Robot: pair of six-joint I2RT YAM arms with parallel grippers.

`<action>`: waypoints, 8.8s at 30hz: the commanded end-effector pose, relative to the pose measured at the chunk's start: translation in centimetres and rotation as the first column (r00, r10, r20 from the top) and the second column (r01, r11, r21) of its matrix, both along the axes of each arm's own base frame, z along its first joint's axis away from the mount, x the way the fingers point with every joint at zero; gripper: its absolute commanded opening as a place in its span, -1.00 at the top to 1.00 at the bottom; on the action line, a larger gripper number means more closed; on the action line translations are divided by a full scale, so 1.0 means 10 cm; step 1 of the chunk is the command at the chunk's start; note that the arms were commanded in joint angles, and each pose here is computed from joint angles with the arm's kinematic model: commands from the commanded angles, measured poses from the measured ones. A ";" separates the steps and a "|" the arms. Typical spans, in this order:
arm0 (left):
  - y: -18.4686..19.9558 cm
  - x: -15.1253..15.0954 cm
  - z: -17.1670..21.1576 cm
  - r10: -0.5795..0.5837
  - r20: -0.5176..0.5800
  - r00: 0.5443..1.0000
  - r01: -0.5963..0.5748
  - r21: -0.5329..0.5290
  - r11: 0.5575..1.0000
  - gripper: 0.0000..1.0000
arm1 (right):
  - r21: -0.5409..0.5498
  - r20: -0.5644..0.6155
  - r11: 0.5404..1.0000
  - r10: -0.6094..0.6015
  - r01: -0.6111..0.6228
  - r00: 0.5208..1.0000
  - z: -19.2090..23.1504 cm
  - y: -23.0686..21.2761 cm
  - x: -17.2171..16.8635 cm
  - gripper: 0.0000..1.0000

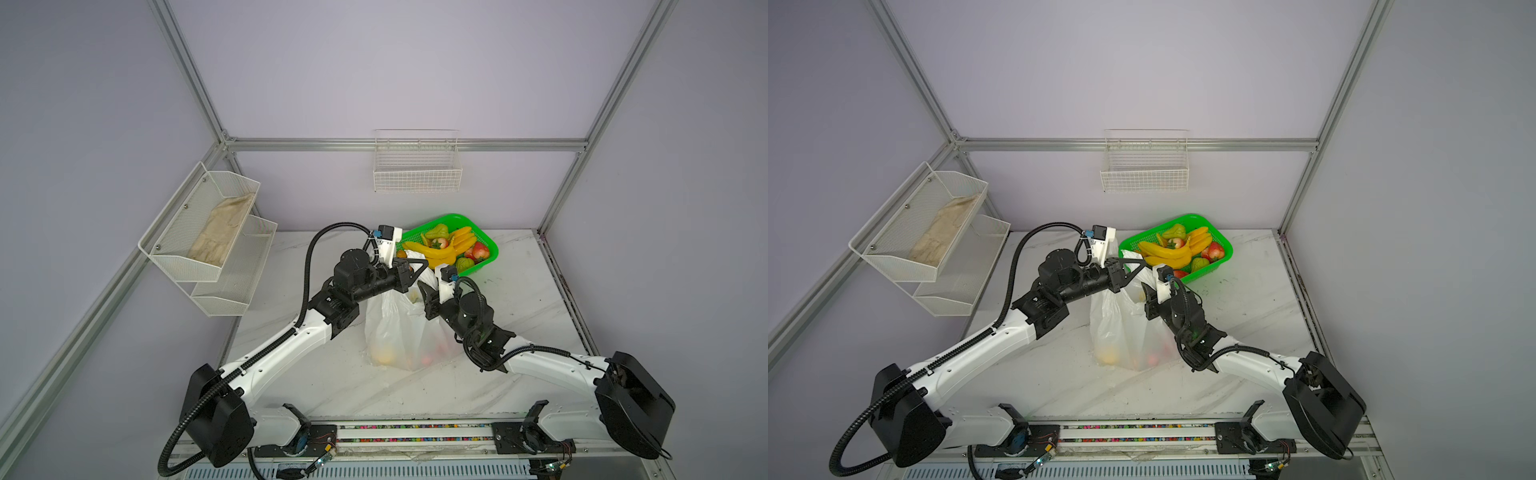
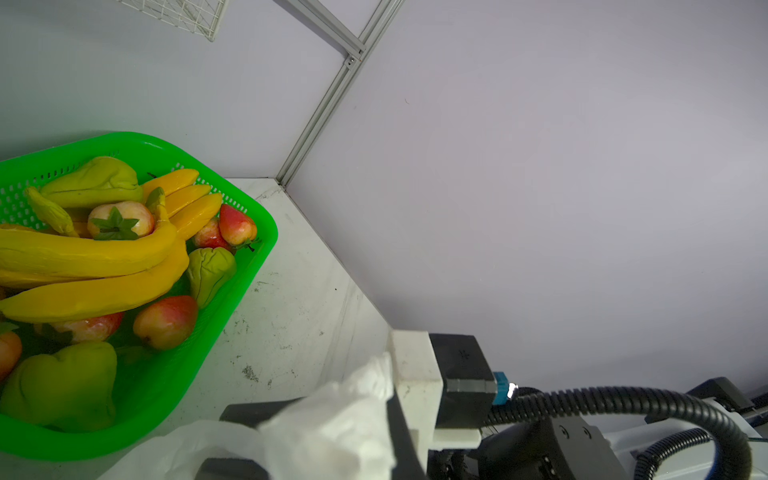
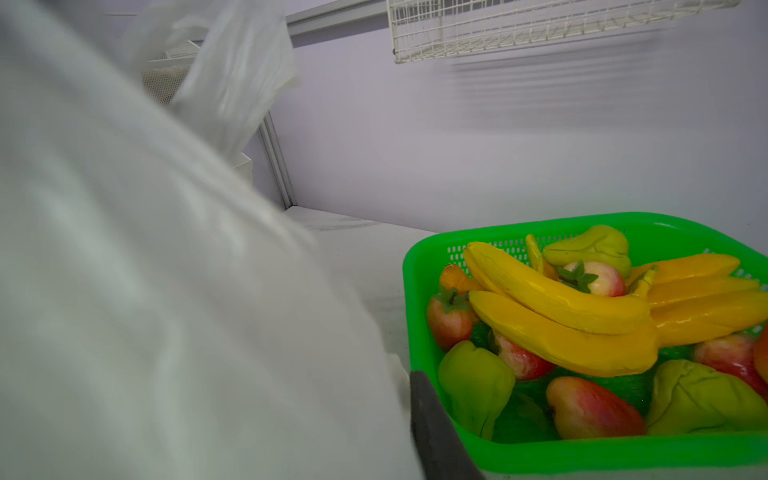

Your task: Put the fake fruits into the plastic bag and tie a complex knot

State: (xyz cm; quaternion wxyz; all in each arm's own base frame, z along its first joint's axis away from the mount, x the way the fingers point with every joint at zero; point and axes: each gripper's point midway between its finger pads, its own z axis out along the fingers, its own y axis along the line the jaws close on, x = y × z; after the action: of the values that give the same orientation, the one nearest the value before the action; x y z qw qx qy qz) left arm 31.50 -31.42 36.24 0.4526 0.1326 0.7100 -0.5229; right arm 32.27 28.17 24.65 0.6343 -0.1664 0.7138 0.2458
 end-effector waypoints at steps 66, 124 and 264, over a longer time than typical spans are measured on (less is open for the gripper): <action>1.02 -0.28 0.14 0.283 0.362 0.888 -0.328 0.067 0.942 -0.42 | 0.133 -0.104 0.760 0.649 -0.636 0.754 0.48 0.02 -0.02 1.00; 0.97 0.06 -0.22 -0.144 0.633 0.760 0.003 0.218 0.976 0.91 | 0.167 -0.266 0.864 0.503 -0.475 0.822 0.39 -0.06 0.27 1.00; 0.13 0.11 -0.53 -0.878 0.472 0.076 -0.227 0.866 0.446 1.00 | -0.075 -0.047 0.621 0.779 -0.780 0.625 0.48 0.08 -0.26 -0.69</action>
State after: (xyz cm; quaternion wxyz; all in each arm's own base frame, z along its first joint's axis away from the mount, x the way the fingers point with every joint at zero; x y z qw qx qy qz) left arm 32.23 -29.75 26.71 0.4552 0.8076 0.3683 -0.0706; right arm 30.25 28.88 27.84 0.4396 -0.4624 0.6153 0.4630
